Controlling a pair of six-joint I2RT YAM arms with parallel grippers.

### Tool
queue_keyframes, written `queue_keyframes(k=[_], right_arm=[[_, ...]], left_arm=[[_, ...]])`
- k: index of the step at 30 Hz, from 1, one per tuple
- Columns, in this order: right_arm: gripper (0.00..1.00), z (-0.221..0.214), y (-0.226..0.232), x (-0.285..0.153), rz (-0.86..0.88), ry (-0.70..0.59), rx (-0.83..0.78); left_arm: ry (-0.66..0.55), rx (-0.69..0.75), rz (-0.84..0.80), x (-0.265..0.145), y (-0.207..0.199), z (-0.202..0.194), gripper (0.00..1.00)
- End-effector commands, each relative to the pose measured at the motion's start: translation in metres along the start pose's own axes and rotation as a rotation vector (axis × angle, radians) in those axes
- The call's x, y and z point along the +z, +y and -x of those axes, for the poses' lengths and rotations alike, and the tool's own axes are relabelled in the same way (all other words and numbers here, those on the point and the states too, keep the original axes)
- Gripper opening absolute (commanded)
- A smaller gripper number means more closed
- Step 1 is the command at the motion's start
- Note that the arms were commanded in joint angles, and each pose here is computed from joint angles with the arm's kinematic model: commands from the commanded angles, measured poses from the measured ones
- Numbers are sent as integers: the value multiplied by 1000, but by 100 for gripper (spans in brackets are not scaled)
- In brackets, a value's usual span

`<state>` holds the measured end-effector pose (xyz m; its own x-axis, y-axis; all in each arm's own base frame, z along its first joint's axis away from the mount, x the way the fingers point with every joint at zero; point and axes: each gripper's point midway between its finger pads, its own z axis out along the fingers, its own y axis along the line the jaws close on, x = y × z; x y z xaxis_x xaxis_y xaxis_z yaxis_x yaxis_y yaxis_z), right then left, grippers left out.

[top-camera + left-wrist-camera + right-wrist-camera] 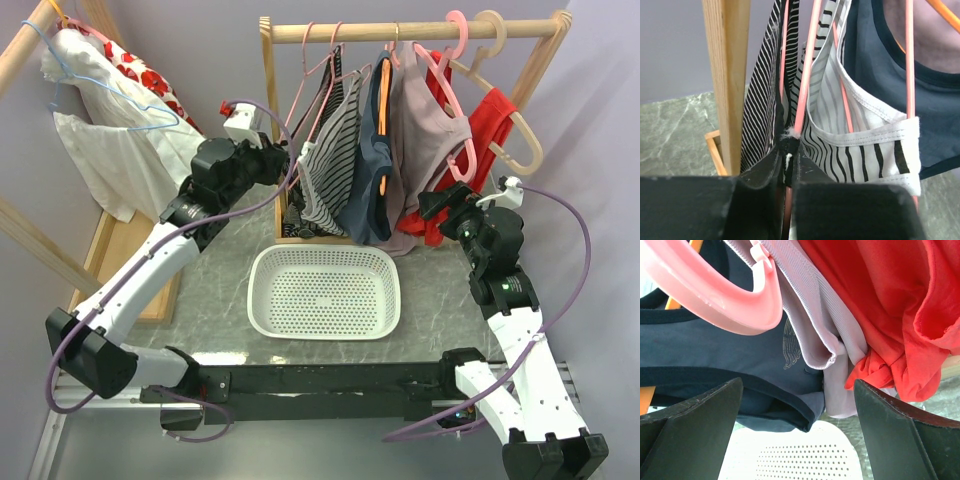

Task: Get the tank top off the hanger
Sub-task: Pick up the hanger from the clothesline.

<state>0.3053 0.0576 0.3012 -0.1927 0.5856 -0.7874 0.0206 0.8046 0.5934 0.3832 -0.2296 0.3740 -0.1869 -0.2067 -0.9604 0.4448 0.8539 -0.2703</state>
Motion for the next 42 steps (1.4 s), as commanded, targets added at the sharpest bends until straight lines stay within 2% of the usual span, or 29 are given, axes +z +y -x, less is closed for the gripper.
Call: queue_keyframes(k=[1, 2, 3, 4, 8, 12, 14, 18, 22, 28, 36, 42], right_arm=[[100, 8, 5, -1, 22, -30, -8], [100, 9, 5, -1, 22, -32, -8], [100, 9, 6, -2, 25, -33, -13], [100, 9, 5, -2, 23, -31, -13], [100, 11, 5, -4, 21, -44, -17], [100, 13, 5, -6, 19, -47, -23], [100, 13, 5, -7, 18, -48, -28], [100, 14, 5, -9, 20, -54, -29], [100, 14, 6, -10, 22, -53, -29], [100, 17, 4, -11, 9, -67, -35], [100, 19, 4, -12, 8, -72, -36], [100, 19, 5, -11, 11, -70, -36]], left_arm=[[-97, 4, 26, -15, 0, 36, 31], [-97, 4, 28, -15, 0, 36, 36], [-93, 3, 31, -15, 1, 37, 49], [-92, 3, 31, -15, 0, 37, 54], [-82, 4, 24, -12, 0, 34, 53], [-69, -3, 12, -9, -3, 31, 61], [-69, -2, 8, -7, -3, 31, 60], [-63, -3, 2, -4, -4, 28, 21], [-66, -4, 3, -5, -5, 31, 2], [-77, 24, 4, -17, -8, 49, 1], [-151, 67, -28, -59, -22, 98, 1], [-83, 60, -6, -71, -21, 102, 1]])
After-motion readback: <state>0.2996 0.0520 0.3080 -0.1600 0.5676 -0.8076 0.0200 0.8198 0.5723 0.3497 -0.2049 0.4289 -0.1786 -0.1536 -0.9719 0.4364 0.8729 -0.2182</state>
